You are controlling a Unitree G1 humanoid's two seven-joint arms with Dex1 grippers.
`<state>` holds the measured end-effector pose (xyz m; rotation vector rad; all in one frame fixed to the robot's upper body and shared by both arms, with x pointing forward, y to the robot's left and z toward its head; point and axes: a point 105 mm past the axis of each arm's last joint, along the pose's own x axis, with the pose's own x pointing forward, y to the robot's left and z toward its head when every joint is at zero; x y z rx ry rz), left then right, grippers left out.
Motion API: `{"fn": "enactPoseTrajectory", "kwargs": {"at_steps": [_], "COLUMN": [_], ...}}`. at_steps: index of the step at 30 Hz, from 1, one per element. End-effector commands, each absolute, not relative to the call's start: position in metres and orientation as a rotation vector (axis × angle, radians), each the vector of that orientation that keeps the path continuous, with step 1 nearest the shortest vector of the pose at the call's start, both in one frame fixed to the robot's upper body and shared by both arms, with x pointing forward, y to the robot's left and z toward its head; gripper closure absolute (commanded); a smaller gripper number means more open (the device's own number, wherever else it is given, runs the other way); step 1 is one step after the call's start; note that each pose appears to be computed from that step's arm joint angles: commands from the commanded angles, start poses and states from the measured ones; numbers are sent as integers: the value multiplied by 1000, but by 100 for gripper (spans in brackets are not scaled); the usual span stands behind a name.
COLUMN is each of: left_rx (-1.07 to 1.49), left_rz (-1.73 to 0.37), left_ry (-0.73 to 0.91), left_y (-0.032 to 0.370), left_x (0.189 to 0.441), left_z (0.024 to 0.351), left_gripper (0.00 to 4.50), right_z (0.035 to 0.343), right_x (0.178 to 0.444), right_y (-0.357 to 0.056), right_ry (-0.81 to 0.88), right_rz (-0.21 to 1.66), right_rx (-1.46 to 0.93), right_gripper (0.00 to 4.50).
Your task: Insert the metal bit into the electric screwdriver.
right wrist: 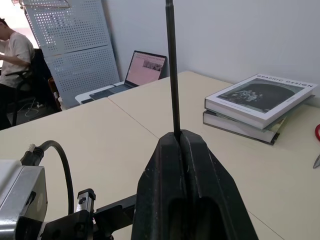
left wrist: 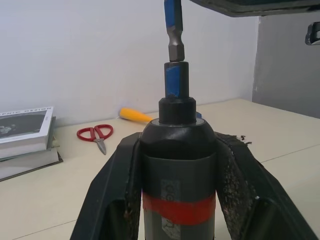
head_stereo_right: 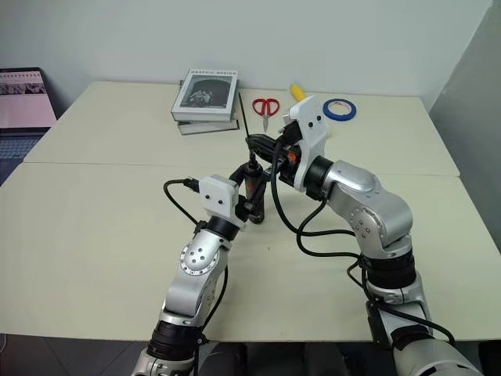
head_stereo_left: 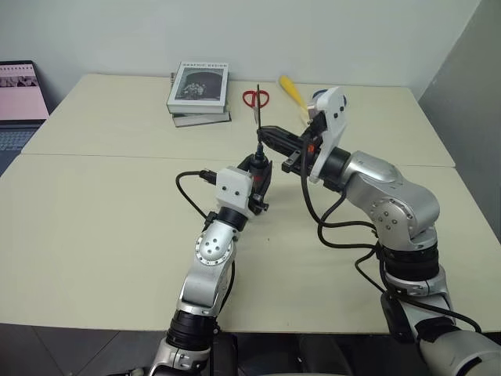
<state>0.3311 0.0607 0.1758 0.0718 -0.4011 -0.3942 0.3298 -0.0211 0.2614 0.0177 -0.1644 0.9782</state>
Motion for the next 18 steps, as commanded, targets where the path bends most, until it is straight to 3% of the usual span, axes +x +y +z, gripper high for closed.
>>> {"fn": "enactPoseTrajectory", "kwargs": {"at_steps": [1, 18], "left_rx": [75, 74], "left_rz": [-396, -393], "left_ry": [-430, -428], "left_y": [58, 58], "left_x": [328, 328], "left_z": [183, 182], "left_gripper": [284, 284], "right_z": [266, 258], "right_x": [321, 323], "right_y": [-16, -18], "right_ry": [-190, -176], "right_rz": [1007, 993], "right_rx": [15, 7], "right_gripper": [450, 450]}}
